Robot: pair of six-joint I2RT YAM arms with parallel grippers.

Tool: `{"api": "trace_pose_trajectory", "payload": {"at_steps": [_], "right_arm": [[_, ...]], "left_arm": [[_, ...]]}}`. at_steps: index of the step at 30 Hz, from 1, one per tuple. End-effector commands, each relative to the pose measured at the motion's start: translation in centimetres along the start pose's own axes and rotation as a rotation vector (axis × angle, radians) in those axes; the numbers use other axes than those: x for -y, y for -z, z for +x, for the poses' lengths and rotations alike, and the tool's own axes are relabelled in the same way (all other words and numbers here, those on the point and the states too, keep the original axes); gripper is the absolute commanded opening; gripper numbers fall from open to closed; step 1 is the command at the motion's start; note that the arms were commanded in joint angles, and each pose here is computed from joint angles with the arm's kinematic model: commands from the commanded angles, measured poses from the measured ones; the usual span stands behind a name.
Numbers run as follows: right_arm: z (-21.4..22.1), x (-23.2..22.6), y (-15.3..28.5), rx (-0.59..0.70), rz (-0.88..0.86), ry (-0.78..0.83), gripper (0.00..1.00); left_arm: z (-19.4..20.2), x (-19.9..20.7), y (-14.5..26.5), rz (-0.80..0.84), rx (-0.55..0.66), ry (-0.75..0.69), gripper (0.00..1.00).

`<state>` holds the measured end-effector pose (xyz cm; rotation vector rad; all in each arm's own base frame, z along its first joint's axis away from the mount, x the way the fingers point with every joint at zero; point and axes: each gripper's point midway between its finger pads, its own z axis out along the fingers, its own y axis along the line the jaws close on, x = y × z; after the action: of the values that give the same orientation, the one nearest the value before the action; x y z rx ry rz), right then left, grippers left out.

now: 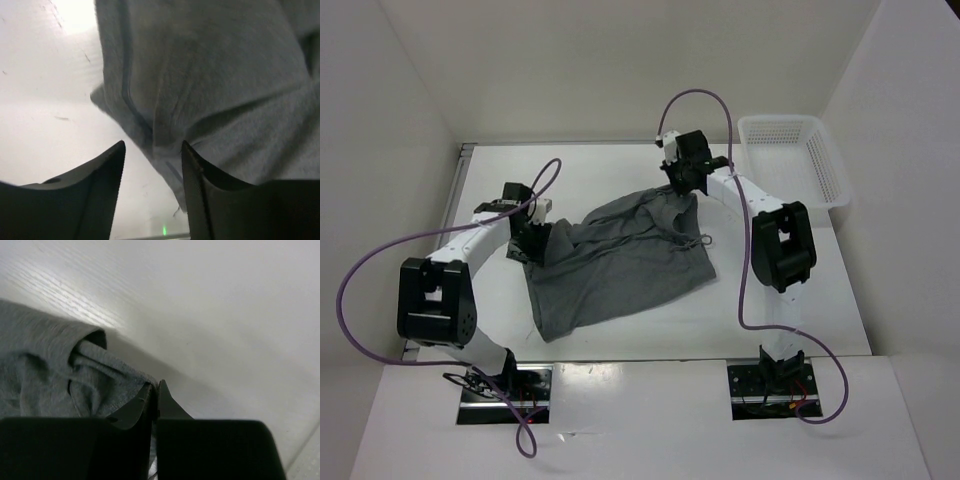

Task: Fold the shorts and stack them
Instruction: Flatten the shorts out

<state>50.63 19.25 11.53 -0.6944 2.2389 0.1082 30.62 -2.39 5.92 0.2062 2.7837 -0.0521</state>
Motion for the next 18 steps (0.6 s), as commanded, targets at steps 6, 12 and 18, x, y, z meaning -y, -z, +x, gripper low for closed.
{"api": "trace_pose_trajectory", "payload": {"at_steps": [6, 12, 18], "right_arm": [[0.2, 1.0, 2.6, 0.007, 0.070, 0.127, 0.00], [0.7, -1.3, 3.4, -0.002, 0.034, 0.195, 0.00], [1.2, -1.2, 3.7, -0.016, 0.040, 0.216, 0.00]], "left_arm": [[-10.9, 0.7, 6.5, 0.092, 0.360, -0.012, 0.68], [-15.3, -0.6, -0.4, 0.074, 0.287, 0.000, 0.70], [-16.8, -0.8, -5.3, 0.107, 0.227, 0.011, 0.69]]}}
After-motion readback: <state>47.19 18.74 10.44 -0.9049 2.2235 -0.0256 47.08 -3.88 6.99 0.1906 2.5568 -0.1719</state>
